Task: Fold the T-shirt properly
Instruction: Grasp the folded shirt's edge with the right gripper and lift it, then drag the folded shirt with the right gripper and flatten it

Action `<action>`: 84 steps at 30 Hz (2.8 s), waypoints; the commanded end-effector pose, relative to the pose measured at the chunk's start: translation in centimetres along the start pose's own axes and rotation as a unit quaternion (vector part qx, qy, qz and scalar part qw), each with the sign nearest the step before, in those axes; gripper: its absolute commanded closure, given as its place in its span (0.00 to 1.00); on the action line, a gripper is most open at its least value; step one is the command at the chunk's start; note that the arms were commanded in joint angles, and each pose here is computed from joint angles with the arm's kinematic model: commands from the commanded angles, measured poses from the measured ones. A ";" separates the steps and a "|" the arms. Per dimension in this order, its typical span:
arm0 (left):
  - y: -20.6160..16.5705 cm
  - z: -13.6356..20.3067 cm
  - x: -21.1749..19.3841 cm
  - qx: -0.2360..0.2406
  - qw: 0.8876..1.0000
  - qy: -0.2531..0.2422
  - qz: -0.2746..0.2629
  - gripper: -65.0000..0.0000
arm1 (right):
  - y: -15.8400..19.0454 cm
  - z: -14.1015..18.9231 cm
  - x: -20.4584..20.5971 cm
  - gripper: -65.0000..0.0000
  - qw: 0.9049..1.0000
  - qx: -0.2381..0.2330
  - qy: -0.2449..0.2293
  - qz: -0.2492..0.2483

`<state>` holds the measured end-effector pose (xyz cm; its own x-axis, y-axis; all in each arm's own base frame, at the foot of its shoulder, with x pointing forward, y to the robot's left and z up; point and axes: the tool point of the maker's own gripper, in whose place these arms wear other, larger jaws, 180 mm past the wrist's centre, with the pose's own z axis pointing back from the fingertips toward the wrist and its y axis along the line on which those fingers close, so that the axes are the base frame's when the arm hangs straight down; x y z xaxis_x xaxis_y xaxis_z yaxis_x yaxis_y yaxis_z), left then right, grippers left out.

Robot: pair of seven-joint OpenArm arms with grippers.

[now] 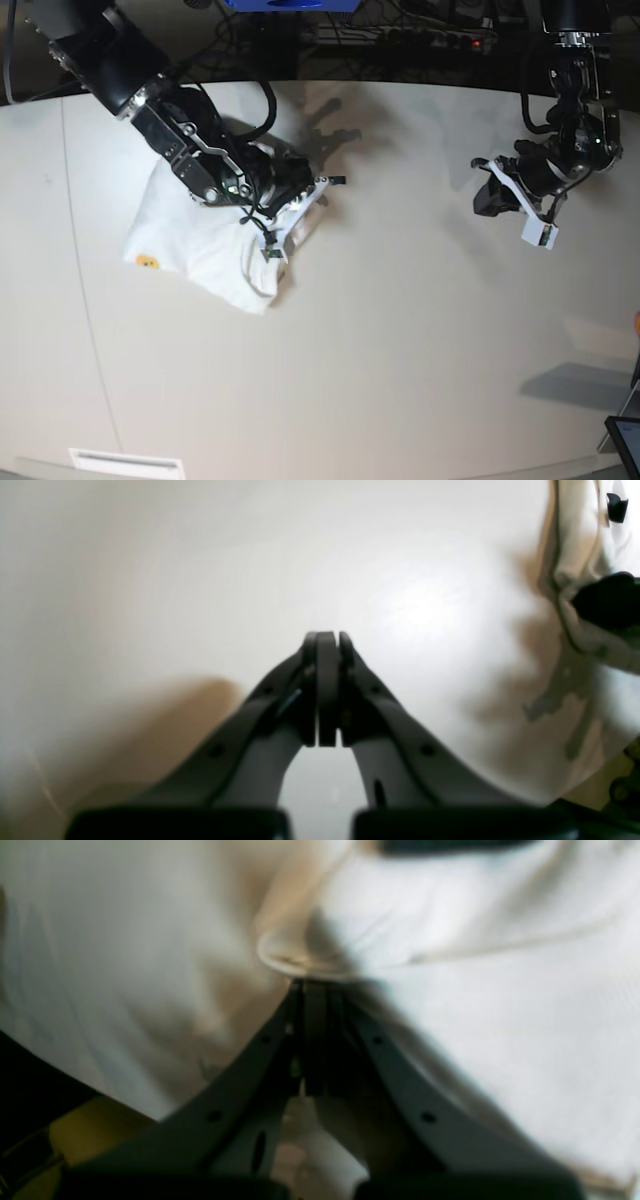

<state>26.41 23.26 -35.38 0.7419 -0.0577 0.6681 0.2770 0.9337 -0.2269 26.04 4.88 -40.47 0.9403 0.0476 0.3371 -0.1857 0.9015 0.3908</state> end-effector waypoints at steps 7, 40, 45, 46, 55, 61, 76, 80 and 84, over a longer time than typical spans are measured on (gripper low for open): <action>0.3 0.6 1.6 0.002 1.000 -0.023 -0.012 1.00 | 0.0 0.3 5.3 1.00 0.999 -0.007 -0.043 0.031; -2.2 0.8 3.5 -0.019 0.998 -0.053 -0.035 1.00 | -6.3 9.9 15.4 1.00 0.985 -0.073 -0.158 0.011; -3.1 0.2 3.1 -0.031 0.998 -0.045 -0.039 1.00 | -9.6 9.2 10.7 1.00 0.989 -0.083 -0.110 -0.048; -3.4 0.1 3.0 -0.035 0.998 -0.043 -0.041 1.00 | -9.9 8.9 9.9 1.00 0.990 -0.085 -0.103 -0.055; -3.9 -0.2 2.6 -0.043 0.998 -0.036 -0.043 1.00 | -13.0 6.3 7.0 1.00 0.985 -0.128 -0.090 -0.071; -3.8 -0.1 2.3 -0.042 0.998 -0.032 -0.043 1.00 | -13.7 3.2 7.0 1.00 0.983 -0.161 -0.090 -0.006; -3.6 -0.1 2.6 -0.039 0.998 -0.034 -0.045 1.00 | -24.3 5.5 11.1 1.00 0.954 -0.260 -0.140 -0.053; -3.6 -0.1 2.6 -0.039 0.998 -0.034 -0.045 1.00 | -25.7 6.2 10.8 1.00 0.950 -0.271 -0.141 -0.063; -3.6 -0.1 2.6 -0.039 0.998 -0.034 -0.044 1.00 | -25.8 6.3 10.3 1.00 0.951 -0.270 -0.138 -0.065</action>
<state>26.75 19.59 -34.10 0.7017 -0.1087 0.7041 0.3725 0.8984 -0.2325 39.71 -19.58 -41.18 0.7905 -0.1123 0.6021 0.1489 0.9888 -0.0111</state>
